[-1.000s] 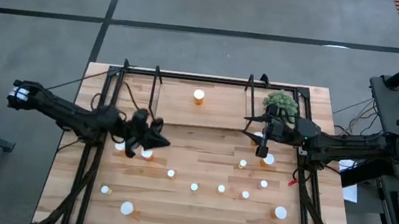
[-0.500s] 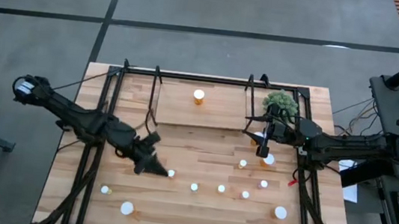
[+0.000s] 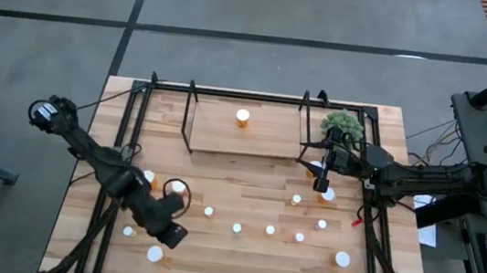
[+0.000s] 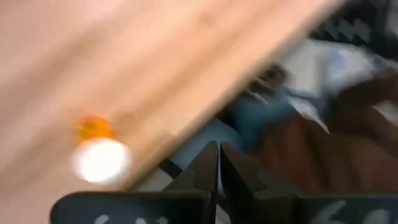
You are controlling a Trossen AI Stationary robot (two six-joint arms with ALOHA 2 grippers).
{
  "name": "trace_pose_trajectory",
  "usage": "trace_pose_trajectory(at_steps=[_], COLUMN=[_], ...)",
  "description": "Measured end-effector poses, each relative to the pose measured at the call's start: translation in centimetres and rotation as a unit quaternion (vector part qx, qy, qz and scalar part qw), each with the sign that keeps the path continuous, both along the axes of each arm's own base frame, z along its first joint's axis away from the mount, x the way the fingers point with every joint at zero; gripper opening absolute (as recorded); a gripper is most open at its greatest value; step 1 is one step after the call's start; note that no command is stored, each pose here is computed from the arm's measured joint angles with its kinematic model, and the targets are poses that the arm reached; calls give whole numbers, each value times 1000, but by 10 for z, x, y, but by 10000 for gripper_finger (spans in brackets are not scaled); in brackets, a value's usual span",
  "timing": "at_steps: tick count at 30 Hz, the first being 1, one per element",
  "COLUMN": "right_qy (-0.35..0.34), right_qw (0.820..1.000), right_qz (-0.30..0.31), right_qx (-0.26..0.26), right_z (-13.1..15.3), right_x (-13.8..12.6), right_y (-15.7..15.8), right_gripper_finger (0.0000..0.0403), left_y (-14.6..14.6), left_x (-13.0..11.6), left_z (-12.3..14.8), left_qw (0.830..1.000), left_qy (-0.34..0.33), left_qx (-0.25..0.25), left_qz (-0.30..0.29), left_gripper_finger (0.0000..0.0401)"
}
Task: Pick and place medicine bottles onto shelf by color
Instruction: Put the small yellow pill bottle on the shelf
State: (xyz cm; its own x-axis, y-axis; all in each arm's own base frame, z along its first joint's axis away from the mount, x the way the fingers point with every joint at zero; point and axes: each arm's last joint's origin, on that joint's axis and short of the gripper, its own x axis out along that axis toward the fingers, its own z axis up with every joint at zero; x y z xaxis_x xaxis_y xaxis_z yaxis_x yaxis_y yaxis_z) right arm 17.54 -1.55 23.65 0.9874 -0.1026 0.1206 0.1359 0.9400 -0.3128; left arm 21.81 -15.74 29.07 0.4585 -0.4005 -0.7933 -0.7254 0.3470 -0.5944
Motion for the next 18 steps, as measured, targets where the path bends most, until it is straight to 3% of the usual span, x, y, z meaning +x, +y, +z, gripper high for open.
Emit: trace_pose_trajectory(at_steps=[3, 9, 13, 18], right_qy=[0, 0, 0, 0], right_qw=[1000, 1000, 1000, 1000], right_qz=[0, -2, -5, -5], right_qx=[-4, -7, -9, -9], right_z=[0, 0, 0, 0], right_x=[0, 0, 0, 0], right_y=[0, 0, 0, 0], right_gripper_finger=[210, 210, 210, 210], left_y=[5, 23, 28, 29], left_x=[-1, 1, 0, 0], left_z=[-15, -28, -32, -34], left_qw=[996, 974, 963, 960], left_qy=[40, 51, 36, 33], left_qx=[76, 221, 268, 276], left_qz=[22, 24, 15, 6], left_gripper_finger=[0, 0, 0, 0])
